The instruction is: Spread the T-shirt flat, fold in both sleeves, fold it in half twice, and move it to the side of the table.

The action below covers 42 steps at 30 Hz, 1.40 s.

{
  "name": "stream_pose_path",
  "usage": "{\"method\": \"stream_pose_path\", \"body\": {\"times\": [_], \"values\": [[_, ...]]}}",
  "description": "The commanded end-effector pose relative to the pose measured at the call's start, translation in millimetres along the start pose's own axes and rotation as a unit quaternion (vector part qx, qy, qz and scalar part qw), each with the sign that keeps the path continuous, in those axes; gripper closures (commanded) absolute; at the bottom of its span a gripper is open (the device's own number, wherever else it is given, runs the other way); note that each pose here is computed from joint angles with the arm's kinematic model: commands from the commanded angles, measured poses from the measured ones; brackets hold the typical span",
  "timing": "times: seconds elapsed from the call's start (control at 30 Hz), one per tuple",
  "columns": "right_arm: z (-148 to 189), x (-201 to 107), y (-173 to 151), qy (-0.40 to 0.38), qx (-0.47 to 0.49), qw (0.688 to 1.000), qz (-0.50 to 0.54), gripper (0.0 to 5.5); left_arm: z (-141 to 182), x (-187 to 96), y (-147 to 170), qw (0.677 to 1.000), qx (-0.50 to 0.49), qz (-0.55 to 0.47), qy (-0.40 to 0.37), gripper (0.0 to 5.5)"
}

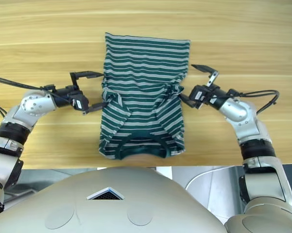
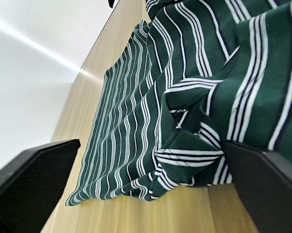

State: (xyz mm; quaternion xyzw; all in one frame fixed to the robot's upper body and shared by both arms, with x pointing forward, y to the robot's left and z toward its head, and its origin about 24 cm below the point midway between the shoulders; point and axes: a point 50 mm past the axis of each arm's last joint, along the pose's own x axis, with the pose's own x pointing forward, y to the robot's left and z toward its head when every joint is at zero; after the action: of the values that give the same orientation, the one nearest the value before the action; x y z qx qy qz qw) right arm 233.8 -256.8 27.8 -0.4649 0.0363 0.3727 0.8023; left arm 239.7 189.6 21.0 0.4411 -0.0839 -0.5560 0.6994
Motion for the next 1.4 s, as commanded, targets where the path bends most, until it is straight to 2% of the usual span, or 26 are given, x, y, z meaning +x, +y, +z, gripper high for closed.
{"method": "stream_pose_path", "body": {"times": [0.03, 0.3, 0.63, 1.03, 1.4], "values": [[-16.7, -20.3, 12.2, 0.06, 0.003, 0.998, 0.036, 0.13, -9.1, -3.9, -22.5, 0.997, -0.02, -0.058, 0.039, 0.1], [-14.5, -36.0, 11.0, 0.061, 0.004, 0.998, 0.032, 0.13, -9.9, -1.8, -22.5, 0.997, -0.021, -0.055, 0.04, 0.1], [-9.4, -43.4, -13.6, 0.045, 0.006, 0.998, -0.037, 0.13, -9.5, -0.6, -21.0, 0.998, -0.019, -0.053, 0.037, 0.1], [14.6, -2.9, -14.4, -0.015, -0.004, 1.0, -0.024, 0.13, -9.0, 0.9, -20.6, 0.998, -0.02, -0.052, 0.034, 0.1], [24.9, 12.3, -6.7, -0.037, -0.004, 0.999, -0.005, 0.13, -7.5, 2.2, -24.7, 0.998, -0.024, -0.055, 0.03, 0.1]]}}
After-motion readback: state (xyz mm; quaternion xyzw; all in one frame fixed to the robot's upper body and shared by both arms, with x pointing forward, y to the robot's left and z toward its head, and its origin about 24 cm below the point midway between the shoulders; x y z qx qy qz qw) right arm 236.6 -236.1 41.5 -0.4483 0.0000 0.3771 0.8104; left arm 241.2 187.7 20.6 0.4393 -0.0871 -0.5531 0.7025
